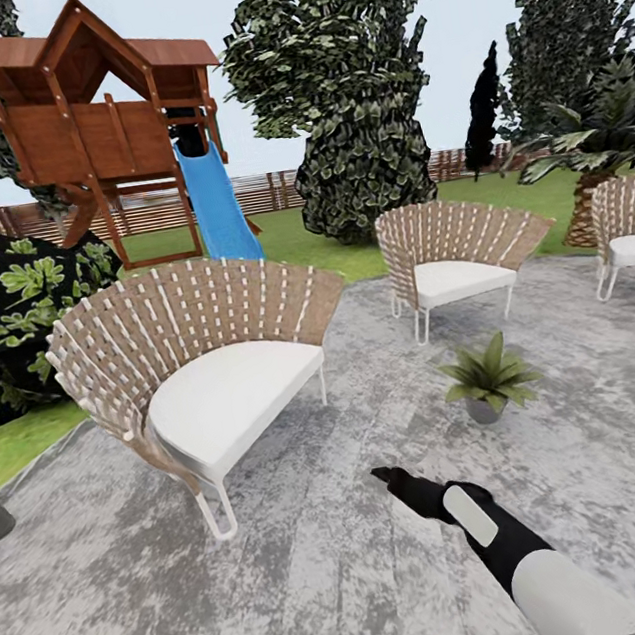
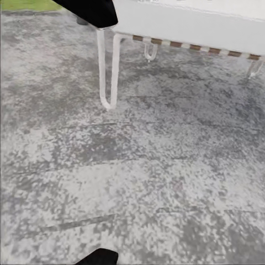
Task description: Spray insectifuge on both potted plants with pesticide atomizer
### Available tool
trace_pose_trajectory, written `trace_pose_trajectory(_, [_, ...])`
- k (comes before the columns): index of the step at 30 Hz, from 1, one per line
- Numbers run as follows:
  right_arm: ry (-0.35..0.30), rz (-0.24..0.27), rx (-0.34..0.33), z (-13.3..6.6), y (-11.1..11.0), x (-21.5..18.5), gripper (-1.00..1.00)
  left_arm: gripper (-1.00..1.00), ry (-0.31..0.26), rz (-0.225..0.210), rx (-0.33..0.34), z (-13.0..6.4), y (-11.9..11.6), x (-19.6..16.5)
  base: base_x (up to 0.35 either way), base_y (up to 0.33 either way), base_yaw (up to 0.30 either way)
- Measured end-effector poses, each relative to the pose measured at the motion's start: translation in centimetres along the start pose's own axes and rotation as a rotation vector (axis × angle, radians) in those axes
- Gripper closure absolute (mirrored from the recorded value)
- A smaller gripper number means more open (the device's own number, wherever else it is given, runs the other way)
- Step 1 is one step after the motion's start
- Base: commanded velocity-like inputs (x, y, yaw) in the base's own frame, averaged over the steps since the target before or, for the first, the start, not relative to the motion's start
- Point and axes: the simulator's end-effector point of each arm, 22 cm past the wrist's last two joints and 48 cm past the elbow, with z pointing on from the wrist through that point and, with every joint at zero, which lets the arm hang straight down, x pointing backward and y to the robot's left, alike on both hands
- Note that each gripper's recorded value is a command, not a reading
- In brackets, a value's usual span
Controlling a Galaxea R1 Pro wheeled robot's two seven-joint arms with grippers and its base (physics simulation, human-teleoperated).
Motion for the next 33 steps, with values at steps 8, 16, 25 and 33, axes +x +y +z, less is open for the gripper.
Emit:
trace_pose_trajectory(8, [-0.003, 0.017, -0.001, 0.0, -0.1, 0.0, -1.0, 1.0, 0.0, 0.0, -0.002, 0.0, 0.0, 0.0, 0.32, 0.006, 0.269])
trace_pose_trajectory(16, [-0.041, 0.119, 0.051, -0.5, -2.4, -1.5, -1.0, 1.0, -0.001, 0.0, -0.003, 0.0, 0.1, 0.0, 0.321, 0.0, 0.269])
trace_pose_trajectory(25, [-0.098, 0.162, 0.251, -1.3, -7.4, -2.5, -1.0, 1.0, 0.0, 0.0, -0.006, 0.0, 0.2, 0.0, 0.32, 0.0, 0.269])
trace_pose_trajectory(33, [-0.098, 0.165, 0.355, -2.0, -9.2, -2.8, -1.0, 1.0, 0.006, 0.006, -0.016, -0.1, 0.7, 0.3, 0.321, 0.0, 0.269])
